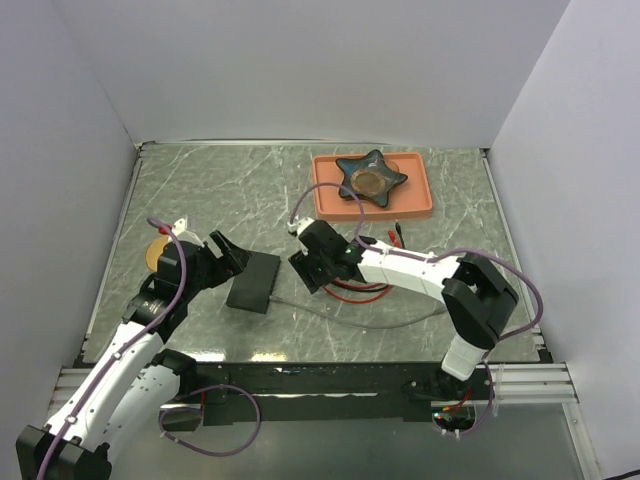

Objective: Insert the plug into the switch port

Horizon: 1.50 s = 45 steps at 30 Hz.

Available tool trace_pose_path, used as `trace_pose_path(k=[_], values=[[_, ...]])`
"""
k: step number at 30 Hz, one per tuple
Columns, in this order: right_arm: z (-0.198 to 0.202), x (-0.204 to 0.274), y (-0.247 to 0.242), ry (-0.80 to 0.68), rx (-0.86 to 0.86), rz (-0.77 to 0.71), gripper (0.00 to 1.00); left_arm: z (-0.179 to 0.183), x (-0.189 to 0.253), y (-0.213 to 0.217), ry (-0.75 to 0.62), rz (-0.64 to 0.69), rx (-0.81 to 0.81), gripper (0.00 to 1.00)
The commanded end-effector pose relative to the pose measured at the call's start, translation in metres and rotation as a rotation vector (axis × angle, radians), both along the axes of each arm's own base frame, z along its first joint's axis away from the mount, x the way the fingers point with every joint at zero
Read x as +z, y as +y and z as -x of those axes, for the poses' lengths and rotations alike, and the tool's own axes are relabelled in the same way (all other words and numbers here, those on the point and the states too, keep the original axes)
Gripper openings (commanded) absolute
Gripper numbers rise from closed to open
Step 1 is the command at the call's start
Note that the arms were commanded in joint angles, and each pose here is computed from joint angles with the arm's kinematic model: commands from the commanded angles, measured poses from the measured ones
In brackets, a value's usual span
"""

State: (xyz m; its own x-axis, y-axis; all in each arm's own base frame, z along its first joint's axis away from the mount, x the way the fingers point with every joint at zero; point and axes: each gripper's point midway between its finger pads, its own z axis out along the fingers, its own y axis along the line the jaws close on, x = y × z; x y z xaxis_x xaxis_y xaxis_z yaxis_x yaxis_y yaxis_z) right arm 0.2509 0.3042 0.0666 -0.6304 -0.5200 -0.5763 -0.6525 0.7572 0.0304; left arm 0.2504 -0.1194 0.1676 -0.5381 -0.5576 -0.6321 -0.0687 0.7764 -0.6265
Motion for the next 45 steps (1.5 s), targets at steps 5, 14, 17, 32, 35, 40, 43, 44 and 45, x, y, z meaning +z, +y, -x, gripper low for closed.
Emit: trace_pose_path(k=[5, 14, 17, 32, 35, 40, 43, 44, 45], values=[[-0.050, 0.026, 0.020, -0.064, -0.130, -0.064, 0.66, -0.001, 0.014, -0.002, -0.055, 0.018, -0.017, 0.89], [-0.059, -0.007, 0.014, -0.024, -0.206, 0.035, 0.54, 0.005, 0.019, 0.001, -0.040, 0.014, -0.006, 0.89], [-0.059, -0.017, 0.017, -0.005, -0.205, 0.046, 0.54, 0.004, 0.022, 0.006, -0.054, 0.007, 0.021, 0.89], [-0.050, -0.002, 0.020, -0.005, -0.136, -0.002, 0.00, 0.004, 0.022, 0.000, -0.073, 0.028, -0.011, 0.88], [-0.035, 0.014, 0.023, -0.008, -0.066, -0.077, 0.00, 0.002, 0.022, -0.007, -0.080, 0.050, -0.035, 0.87], [-0.002, 0.044, 0.037, -0.029, 0.094, -0.228, 0.00, 0.000, 0.019, -0.019, -0.077, 0.094, -0.084, 0.86], [0.018, 0.059, 0.047, -0.044, 0.181, -0.282, 0.00, -0.001, 0.021, -0.026, -0.088, 0.119, -0.112, 0.86], [0.022, 0.063, 0.050, -0.043, 0.203, -0.296, 0.00, -0.001, 0.019, -0.027, -0.088, 0.124, -0.119, 0.86], [0.030, 0.065, 0.054, -0.039, 0.233, -0.307, 0.00, -0.002, 0.024, -0.029, -0.110, 0.138, -0.125, 0.85]])
